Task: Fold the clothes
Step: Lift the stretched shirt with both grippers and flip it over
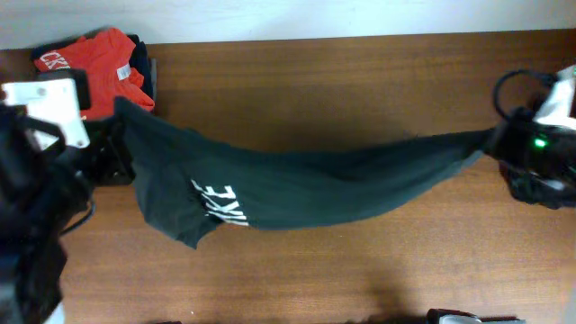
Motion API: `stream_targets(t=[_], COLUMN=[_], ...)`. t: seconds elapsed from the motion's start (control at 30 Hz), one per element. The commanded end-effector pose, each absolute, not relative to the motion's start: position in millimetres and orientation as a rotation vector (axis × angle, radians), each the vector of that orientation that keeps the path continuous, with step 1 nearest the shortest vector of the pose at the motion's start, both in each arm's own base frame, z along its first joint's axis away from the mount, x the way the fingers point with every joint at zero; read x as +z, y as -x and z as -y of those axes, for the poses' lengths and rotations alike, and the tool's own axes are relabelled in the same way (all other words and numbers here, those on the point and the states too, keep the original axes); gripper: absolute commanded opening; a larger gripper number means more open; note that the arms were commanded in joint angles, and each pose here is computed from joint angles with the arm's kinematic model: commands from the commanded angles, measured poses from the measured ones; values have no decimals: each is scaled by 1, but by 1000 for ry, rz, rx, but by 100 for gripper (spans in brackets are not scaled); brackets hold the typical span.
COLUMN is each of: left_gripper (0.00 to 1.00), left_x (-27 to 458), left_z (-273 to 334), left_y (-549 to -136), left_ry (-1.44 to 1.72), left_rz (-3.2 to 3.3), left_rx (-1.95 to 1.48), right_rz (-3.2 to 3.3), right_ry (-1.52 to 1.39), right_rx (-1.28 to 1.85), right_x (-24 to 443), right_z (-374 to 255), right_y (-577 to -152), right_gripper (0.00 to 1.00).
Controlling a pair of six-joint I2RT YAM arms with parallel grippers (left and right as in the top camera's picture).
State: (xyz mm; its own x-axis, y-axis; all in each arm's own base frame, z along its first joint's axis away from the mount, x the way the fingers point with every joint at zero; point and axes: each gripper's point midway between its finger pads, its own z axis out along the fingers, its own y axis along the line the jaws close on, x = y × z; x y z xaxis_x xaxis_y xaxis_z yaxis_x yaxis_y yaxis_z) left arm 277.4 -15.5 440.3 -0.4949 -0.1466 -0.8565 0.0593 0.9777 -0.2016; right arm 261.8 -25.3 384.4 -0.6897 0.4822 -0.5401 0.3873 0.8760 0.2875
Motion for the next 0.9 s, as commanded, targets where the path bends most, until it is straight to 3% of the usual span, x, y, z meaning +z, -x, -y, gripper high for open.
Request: stream_targets(t=[0.0, 0.53, 0.87], left_gripper=[1, 1, 1], left_x=[477, 574, 608], left_z=[19, 13, 8], left_y=[-253, -170, -127], left_ry=[21, 30, 52], left_rz=[-1974, -1689, -1550], left_rx=[-235, -140, -91], right_rz=[-2324, -2138, -2025], right_ry=[-577, -498, -465], right_rx=[195, 202, 206], right_x=[418, 472, 502], right_z=[23, 19, 17], right_y=[-247, -222, -208], right_gripper=[4, 4, 4])
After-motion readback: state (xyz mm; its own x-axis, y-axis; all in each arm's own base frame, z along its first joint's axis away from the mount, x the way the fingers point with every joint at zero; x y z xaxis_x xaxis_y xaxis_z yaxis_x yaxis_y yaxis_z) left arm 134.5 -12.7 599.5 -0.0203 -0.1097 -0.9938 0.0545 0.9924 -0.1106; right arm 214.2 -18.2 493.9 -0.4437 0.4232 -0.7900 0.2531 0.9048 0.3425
